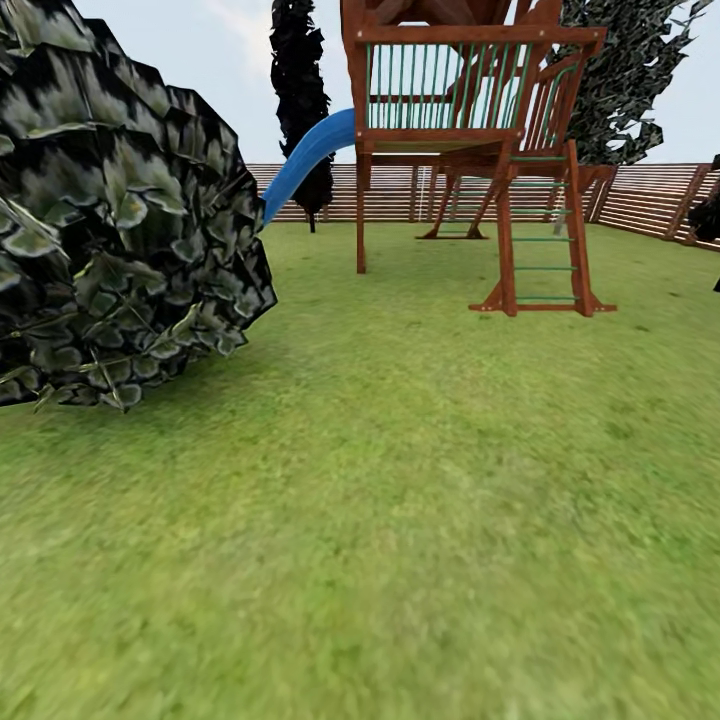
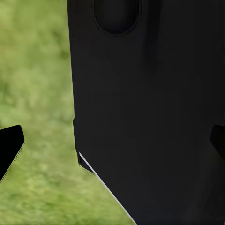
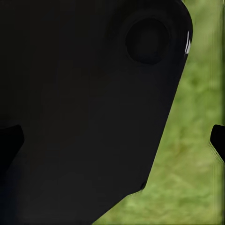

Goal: Take the three Easter eggs out of the wicker basket on the lawn in the garden, then place them on the lawn next to a single tree (choose any tree) so that all three eggs are next to the same tree and none are left in the basket.

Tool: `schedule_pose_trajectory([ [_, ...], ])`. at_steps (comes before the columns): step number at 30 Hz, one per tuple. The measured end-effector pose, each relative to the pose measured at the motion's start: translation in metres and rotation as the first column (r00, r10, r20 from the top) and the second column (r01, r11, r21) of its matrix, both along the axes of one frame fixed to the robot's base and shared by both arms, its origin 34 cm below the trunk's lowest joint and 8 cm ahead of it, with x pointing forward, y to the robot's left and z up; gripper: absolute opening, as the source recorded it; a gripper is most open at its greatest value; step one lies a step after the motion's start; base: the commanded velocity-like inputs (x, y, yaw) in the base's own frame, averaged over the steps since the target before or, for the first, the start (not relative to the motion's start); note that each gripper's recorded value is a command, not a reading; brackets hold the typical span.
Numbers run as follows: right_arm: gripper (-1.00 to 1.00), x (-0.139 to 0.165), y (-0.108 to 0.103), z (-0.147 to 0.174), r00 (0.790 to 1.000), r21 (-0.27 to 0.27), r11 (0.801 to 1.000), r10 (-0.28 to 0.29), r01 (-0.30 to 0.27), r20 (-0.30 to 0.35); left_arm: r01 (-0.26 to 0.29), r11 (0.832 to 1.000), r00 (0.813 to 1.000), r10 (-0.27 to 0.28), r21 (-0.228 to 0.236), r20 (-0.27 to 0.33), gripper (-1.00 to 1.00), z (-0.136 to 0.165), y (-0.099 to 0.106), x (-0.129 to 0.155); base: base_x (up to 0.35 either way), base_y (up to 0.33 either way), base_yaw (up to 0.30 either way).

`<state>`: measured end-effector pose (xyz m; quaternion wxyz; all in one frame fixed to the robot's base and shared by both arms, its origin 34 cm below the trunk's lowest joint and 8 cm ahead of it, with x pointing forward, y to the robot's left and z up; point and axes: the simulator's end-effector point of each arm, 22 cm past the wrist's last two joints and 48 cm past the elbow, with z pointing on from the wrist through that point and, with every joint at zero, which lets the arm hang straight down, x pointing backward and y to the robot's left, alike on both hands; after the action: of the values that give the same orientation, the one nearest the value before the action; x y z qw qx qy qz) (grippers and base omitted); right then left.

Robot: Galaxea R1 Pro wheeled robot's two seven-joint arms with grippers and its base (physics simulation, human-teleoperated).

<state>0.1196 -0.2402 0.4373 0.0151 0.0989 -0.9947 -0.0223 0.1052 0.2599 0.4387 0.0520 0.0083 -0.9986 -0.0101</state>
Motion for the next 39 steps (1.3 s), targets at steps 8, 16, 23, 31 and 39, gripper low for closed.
schedule_pose_trajectory([
  [8,1.00,0.0005,-0.0018,-0.0001,1.000,-0.002,1.000,0.001,-0.001,0.001,0.000,1.000,1.000,0.000,0.000,0.000,1.00,0.0000,0.0000,0.0000,0.322,0.000,-0.022],
  [16,1.00,0.0002,-0.0022,0.0000,1.000,-0.002,1.000,0.002,-0.002,0.000,0.000,1.000,1.000,0.000,0.000,0.000,1.00,0.0000,0.0000,0.0000,0.322,0.000,-0.199],
  [23,1.00,0.0003,-0.0025,-0.0001,1.000,-0.004,1.000,-0.001,0.001,0.001,0.000,1.000,1.000,0.000,0.000,0.000,1.00,0.0000,0.0000,0.0000,0.322,0.000,-0.018],
  [31,1.00,0.0021,-0.0022,-0.0003,1.000,-0.008,1.000,0.001,-0.001,0.005,0.000,1.000,1.000,0.000,0.000,0.000,1.00,0.0000,0.0000,0.0000,0.322,0.000,-0.001],
  [39,1.00,0.0019,-0.0021,-0.0002,1.000,-0.009,1.000,-0.007,0.007,0.005,0.000,1.000,1.000,0.000,0.000,0.000,1.00,0.0000,0.0000,0.0001,0.322,0.000,0.000],
])
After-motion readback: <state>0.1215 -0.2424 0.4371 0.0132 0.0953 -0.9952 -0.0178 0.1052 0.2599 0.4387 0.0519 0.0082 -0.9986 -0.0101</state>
